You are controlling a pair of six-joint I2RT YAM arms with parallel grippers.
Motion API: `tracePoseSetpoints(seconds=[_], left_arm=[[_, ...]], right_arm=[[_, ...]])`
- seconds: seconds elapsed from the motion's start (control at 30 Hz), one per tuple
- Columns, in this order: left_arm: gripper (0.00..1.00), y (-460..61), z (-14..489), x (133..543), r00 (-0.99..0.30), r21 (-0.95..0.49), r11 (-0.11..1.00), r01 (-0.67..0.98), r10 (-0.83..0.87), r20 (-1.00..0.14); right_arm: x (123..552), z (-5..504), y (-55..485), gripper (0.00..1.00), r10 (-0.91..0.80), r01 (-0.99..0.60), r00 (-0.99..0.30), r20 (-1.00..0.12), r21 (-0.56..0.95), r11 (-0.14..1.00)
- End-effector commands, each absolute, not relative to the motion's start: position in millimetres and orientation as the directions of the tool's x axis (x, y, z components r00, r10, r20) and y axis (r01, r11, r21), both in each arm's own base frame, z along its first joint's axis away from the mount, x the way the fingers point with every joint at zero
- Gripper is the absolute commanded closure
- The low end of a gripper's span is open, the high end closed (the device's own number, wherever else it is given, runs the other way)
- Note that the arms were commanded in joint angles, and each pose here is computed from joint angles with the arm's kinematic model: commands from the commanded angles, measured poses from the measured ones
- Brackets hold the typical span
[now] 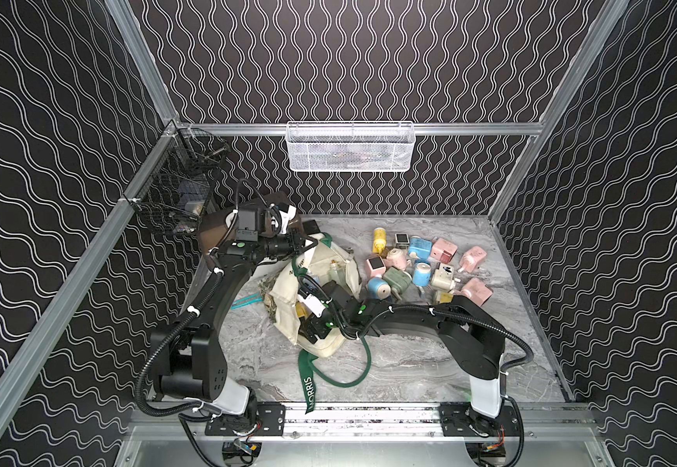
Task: Take out the pencil sharpeners from the tote bags
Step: Adjust the canvas bag at the center of the board, then pick up the pencil sharpener from the canvas bag.
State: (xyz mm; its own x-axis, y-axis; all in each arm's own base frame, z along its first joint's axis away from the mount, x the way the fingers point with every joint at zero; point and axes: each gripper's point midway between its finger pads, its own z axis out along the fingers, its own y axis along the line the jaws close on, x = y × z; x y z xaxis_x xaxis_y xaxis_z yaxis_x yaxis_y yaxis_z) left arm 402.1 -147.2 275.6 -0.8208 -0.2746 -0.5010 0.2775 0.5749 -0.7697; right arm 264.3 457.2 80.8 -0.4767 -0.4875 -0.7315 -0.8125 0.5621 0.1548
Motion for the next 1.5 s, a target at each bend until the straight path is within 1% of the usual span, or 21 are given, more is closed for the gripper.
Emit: tracePoseSetpoints(seconds=[0.0,0.13,0.2,0.37,0.47,0.63,0.77,0.87,1.0,1.2,1.37,1.47], left_arm=[[1.0,-154.6,290.6,396.2,-0.782,-0.712,0.592,0.378,-0.207,-0.588],[1.0,-158.2,290.7,393.2,-0.781,-0.701,0.599,0.388,-0.19,-0.595],[1.0,-158.1,289.8,392.7,-0.781,-0.695,0.605,0.389,-0.184,-0.597],[1.0,-161.3,288.9,391.8,-0.787,-0.7,0.595,0.394,-0.176,-0.592],[1.0,-161.5,289.2,392.3,-0.786,-0.7,0.595,0.395,-0.176,-0.593],[1.0,-161.7,288.8,394.0,-0.79,-0.704,0.593,0.39,-0.177,-0.587],[1.0,-161.2,289.4,394.1,-0.787,-0.704,0.593,0.392,-0.18,-0.59],[1.0,-160.7,290.0,394.1,-0.785,-0.702,0.595,0.391,-0.182,-0.592],[1.0,-160.1,291.1,394.8,-0.786,-0.705,0.593,0.387,-0.187,-0.589],[1.0,-158.8,290.9,395.4,-0.786,-0.707,0.594,0.384,-0.192,-0.588],[1.0,-155.6,291.0,398.5,-0.788,-0.722,0.583,0.372,-0.213,-0.578],[1.0,-154.7,291.4,398.4,-0.787,-0.726,0.58,0.37,-0.219,-0.577]], right_arm=[[295.0,99.1,447.8,0.06,-0.381,-0.742,-0.47,-0.796,0.123,0.659],[310.8,95.4,434.6,0.04,-0.354,-0.678,-0.472,-0.808,0.075,0.731],[315.7,93.2,430.0,0.0,-0.344,-0.658,-0.466,-0.815,0.059,0.75],[322.6,90.5,427.9,0.0,-0.304,-0.636,-0.493,-0.815,0.099,0.765],[318.5,90.9,432.9,0.0,-0.301,-0.661,-0.491,-0.818,0.125,0.74],[304.3,100.2,447.0,0.0,-0.293,-0.727,-0.479,-0.827,0.188,0.661],[300.3,100.6,453.5,0.0,-0.289,-0.742,-0.489,-0.823,0.218,0.634],[310.5,91.5,452.2,0.0,-0.283,-0.702,-0.511,-0.812,0.203,0.683],[332.1,76.8,442.8,0.0,-0.286,-0.617,-0.529,-0.799,0.131,0.776],[360.0,62.4,438.7,0.01,-0.279,-0.524,-0.519,-0.808,0.043,0.85],[375.4,55.9,432.8,0.01,-0.274,-0.48,-0.524,-0.807,0.014,0.877],[377.4,58.7,440.1,0.01,-0.263,-0.528,-0.505,-0.822,0.053,0.848]])
